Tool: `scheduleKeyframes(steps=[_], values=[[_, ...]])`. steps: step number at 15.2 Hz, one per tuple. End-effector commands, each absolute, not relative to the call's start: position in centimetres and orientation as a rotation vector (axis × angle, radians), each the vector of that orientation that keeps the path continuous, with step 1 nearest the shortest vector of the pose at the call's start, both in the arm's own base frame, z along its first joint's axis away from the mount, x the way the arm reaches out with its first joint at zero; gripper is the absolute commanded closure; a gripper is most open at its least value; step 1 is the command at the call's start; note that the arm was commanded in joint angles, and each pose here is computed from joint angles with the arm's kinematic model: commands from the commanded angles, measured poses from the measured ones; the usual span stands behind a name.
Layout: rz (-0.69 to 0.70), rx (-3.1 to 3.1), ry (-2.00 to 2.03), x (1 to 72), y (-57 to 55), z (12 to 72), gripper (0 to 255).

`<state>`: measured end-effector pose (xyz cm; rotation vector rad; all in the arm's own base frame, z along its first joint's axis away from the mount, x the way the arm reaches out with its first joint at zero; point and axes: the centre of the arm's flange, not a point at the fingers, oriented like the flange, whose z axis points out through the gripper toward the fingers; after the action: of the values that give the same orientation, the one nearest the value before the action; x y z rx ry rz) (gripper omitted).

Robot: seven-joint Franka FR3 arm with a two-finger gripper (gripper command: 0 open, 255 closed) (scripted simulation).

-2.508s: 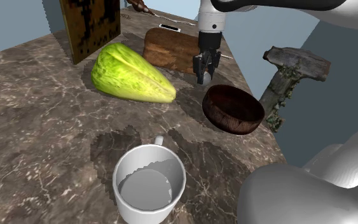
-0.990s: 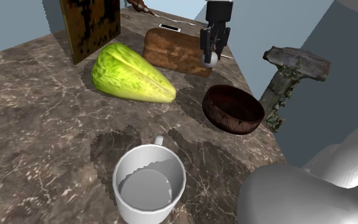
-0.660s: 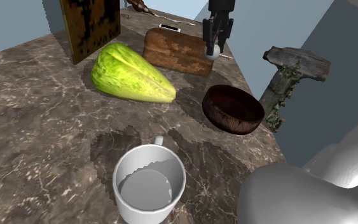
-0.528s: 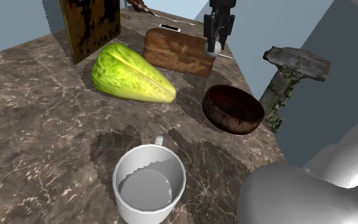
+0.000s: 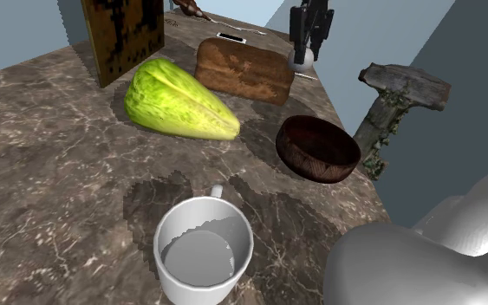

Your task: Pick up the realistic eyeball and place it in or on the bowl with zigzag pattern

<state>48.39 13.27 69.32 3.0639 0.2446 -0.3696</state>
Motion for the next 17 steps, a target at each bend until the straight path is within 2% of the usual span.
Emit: scheduleKeyframes(steps=[1,12,17], values=[[-0.369,3.064,0.245,46.2,14.3,69.5,255],[-0.369,3.064,0.245,32.4,19.1,69.8,255],[-0.369,3.064,0.245,32.4,19.1,67.2,255]])
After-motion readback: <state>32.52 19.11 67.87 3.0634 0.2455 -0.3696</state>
